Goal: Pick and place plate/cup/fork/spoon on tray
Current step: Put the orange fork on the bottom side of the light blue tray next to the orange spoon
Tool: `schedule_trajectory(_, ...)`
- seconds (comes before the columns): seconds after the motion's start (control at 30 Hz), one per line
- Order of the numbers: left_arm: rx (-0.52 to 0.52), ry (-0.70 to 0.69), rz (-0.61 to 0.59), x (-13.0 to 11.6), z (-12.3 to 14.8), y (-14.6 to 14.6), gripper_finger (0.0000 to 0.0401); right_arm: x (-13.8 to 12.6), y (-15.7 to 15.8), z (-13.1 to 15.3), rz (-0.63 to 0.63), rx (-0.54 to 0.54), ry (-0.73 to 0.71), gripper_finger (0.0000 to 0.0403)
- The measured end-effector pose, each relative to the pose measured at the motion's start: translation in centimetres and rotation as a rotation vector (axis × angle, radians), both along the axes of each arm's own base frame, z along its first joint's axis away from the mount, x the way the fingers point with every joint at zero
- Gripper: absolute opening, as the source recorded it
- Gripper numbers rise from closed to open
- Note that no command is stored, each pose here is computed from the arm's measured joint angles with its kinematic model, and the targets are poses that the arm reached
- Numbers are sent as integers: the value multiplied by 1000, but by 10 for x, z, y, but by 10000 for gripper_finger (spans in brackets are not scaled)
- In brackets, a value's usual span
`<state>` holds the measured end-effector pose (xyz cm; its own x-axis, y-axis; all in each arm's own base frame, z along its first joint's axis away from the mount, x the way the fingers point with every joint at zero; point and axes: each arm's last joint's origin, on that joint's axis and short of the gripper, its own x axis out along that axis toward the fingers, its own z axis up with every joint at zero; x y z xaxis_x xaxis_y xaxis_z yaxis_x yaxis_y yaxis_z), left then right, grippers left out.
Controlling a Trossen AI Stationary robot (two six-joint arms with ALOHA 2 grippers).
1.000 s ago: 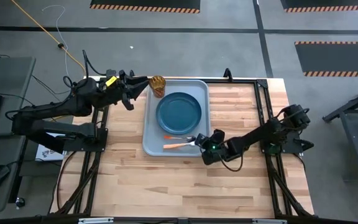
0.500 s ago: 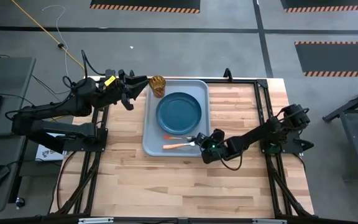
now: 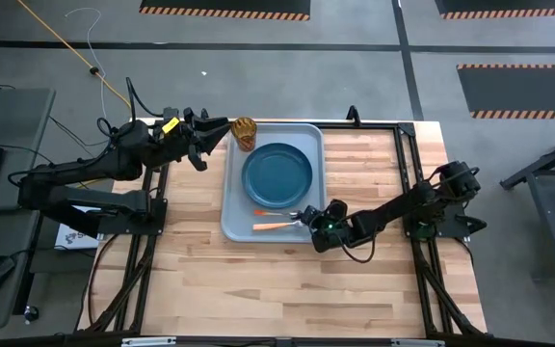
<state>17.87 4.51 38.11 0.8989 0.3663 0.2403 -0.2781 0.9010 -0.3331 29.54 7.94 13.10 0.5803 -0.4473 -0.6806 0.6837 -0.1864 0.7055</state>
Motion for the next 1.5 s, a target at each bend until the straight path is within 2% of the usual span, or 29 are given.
schedule_trajectory(0.2,0,0,0,0,0,0,133,1,2,0,85,18,30,143)
schedule_trajectory(0.47,0,0,0,0,0,0,133,4,2,1,131,32,33,144)
schedule_trajectory(0.83,0,1,1,0,0,0,133,13,-16,3,224,39,48,144)
schedule_trajectory(1.13,8,4,3,0,0,0,133,14,-15,3,259,94,42,144)
schedule_trajectory(1.5,21,10,10,0,0,0,133,13,-16,2,248,67,55,144)
